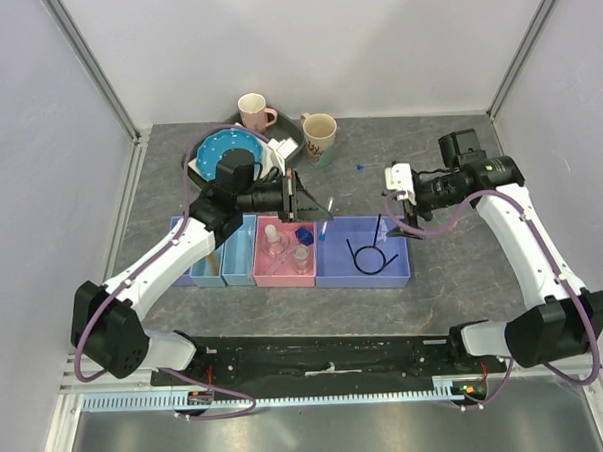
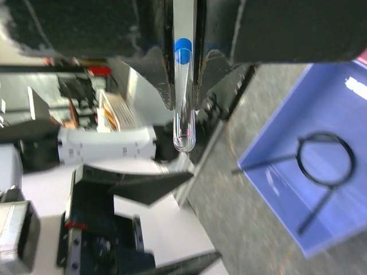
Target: Organize the chemistry lab equipment
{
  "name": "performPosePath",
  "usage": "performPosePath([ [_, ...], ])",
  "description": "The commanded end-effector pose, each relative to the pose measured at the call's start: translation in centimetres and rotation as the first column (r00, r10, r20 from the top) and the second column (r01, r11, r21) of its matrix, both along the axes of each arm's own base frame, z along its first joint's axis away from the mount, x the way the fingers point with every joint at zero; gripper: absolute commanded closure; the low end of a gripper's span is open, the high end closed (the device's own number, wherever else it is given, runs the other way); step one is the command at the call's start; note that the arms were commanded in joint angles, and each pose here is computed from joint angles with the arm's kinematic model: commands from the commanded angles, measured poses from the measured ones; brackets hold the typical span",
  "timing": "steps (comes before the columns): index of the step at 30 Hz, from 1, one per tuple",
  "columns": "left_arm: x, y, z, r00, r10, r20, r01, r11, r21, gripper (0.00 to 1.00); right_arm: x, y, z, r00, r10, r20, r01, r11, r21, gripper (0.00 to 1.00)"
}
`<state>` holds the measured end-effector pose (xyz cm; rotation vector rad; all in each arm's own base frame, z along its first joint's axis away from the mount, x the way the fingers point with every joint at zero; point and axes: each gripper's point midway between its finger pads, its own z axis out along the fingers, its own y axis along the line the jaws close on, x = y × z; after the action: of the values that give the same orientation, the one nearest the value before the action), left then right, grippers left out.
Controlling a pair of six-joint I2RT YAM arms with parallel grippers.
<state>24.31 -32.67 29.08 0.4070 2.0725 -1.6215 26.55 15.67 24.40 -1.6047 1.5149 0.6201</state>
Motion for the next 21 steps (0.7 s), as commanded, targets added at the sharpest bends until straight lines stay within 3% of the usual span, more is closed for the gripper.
performPosePath([
  [1,-5.6,1.2,0.2,0.954,-0.275,-0.118,0.276,0.961,-0.011,0.97,-2.4,3.1,1.5,0.934,0.321,0.157,-0.326,0.945,0.007,0.02],
  [5,-6.7,1.4,-1.1,0.918,-0.339,-0.204,0.343,0.939,-0.019,0.97,-4.4,6.7,1.7,0.882,0.439,0.173,-0.445,0.895,-0.001,0.02],
  [14,-7.2,1.4,-2.4,0.874,-0.404,-0.269,0.407,0.912,-0.047,0.97,-5.6,10.3,2.6,0.855,0.488,0.176,-0.495,0.869,-0.009,0.05],
  [21,-7.3,1.3,-3.0,0.864,-0.416,-0.283,0.420,0.906,-0.050,0.97,-6.3,12.3,2.0,0.836,0.525,0.158,-0.527,0.849,-0.037,0.13],
])
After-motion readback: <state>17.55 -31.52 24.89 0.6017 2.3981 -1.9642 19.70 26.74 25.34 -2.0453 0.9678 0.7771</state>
